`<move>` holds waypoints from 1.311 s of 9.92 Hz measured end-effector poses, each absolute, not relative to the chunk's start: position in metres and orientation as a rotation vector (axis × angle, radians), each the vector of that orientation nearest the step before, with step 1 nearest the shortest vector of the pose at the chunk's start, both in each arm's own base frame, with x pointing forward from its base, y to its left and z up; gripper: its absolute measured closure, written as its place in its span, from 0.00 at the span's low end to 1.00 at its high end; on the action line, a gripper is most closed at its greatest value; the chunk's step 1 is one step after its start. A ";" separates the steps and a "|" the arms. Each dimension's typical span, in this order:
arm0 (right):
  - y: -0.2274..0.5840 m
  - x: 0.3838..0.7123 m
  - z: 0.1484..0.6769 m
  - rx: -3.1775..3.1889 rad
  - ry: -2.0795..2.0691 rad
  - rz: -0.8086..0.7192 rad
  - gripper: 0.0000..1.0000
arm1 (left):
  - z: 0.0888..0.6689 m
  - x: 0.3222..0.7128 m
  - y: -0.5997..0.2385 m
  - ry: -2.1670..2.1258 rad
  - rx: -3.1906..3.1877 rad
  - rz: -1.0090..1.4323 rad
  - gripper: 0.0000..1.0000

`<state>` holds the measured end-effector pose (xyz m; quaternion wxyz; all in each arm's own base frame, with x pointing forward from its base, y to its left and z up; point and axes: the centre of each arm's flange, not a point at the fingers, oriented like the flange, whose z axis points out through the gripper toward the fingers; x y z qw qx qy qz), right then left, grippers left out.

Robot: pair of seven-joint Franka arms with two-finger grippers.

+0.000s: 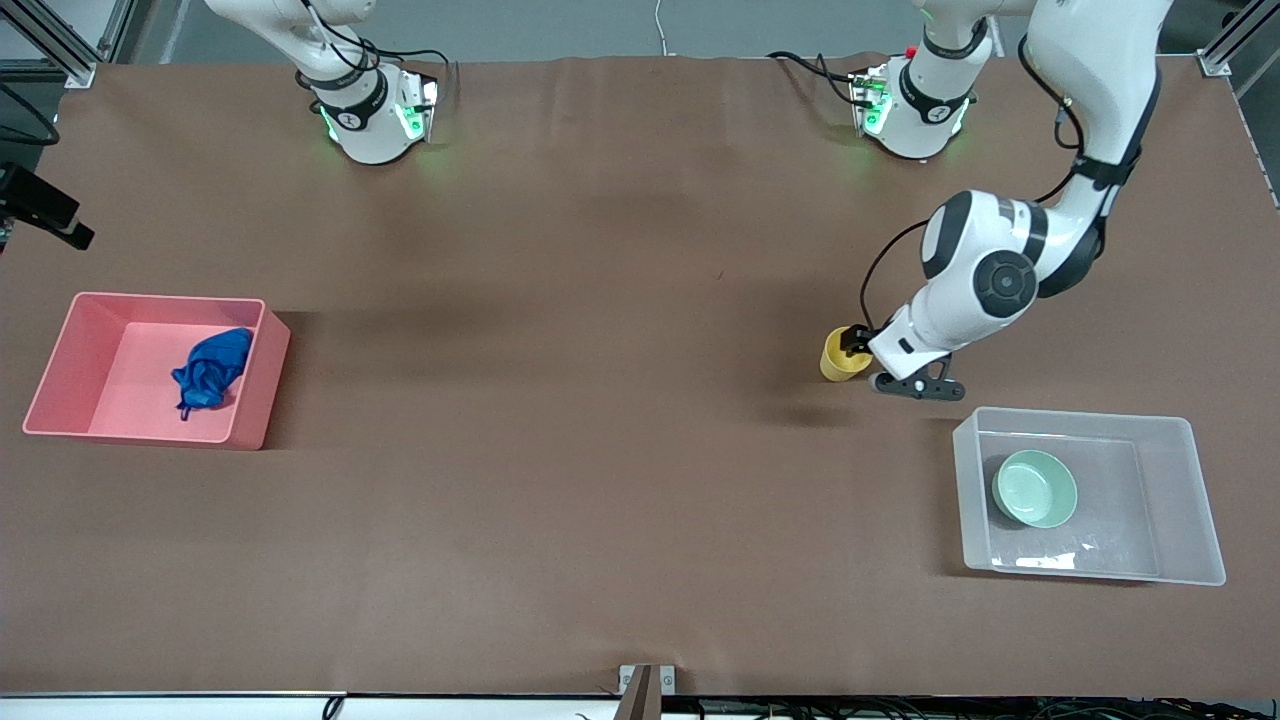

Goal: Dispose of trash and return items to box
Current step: 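Retract the right gripper while the left gripper reaches the yellow cup, then grasp the yellow cup with the left gripper and carry it over the bowl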

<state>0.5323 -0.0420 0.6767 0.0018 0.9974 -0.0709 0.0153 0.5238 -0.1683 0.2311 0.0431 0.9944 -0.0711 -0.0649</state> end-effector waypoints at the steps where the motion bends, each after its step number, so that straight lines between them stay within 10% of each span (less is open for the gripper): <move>1: -0.043 0.534 0.680 3.125 -0.216 0.063 0.00 | 0.223 0.521 -0.173 -0.211 3.038 -0.215 0.30; 5: -0.059 0.536 0.679 3.125 -0.198 0.039 0.00 | 0.226 0.524 -0.173 -0.200 3.038 -0.198 0.92; 13: -0.063 0.536 0.677 3.125 -0.200 0.029 0.00 | 0.377 0.659 -0.003 -0.181 3.113 0.156 0.97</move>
